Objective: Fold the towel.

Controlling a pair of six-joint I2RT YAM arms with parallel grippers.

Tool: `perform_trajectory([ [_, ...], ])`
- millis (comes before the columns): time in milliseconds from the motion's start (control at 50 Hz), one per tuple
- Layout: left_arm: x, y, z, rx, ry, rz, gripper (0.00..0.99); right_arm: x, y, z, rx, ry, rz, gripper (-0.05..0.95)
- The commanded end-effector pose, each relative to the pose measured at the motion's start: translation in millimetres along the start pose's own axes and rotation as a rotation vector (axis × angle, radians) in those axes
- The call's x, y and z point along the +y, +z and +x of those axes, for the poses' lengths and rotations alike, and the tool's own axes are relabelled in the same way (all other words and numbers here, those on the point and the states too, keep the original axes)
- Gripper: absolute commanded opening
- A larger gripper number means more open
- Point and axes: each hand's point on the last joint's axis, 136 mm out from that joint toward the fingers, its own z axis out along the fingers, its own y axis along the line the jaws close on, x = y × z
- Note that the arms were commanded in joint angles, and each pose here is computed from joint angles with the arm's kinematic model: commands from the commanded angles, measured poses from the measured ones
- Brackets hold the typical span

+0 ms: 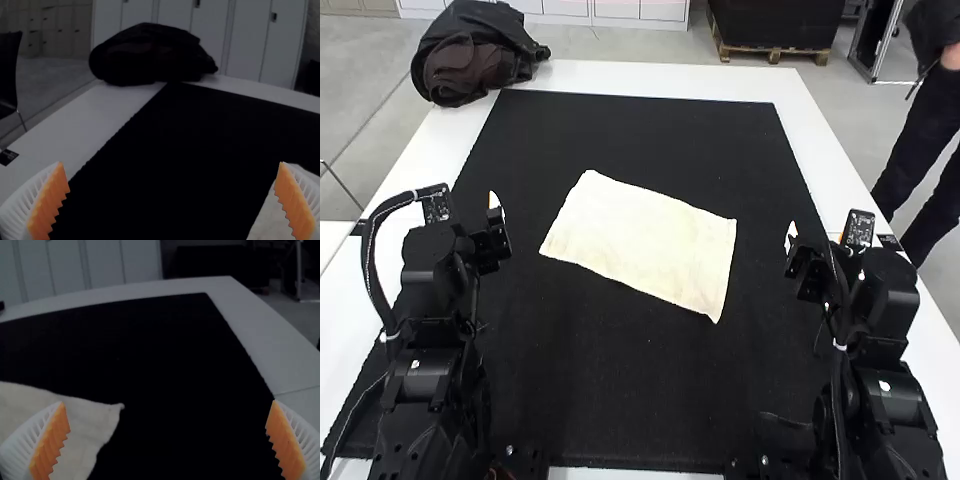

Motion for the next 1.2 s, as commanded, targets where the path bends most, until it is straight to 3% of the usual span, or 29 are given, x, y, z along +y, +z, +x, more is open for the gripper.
perform_trajectory([
  [0,3.5,0.1,-0.6,-0.007,-0.012,-0.016,0.966,1.9,0.0,2.1,0.003,-0.008,-0.013,0.91],
  [20,3.7,0.0,0.9,-0.001,-0.038,-0.017,0.966,1.9,0.0,2.4,0.004,-0.008,-0.013,0.91],
  [1180,4.1,0.0,0.8,-0.002,-0.037,-0.019,0.966,2.3,0.0,2.5,0.004,-0.009,-0.014,0.91],
])
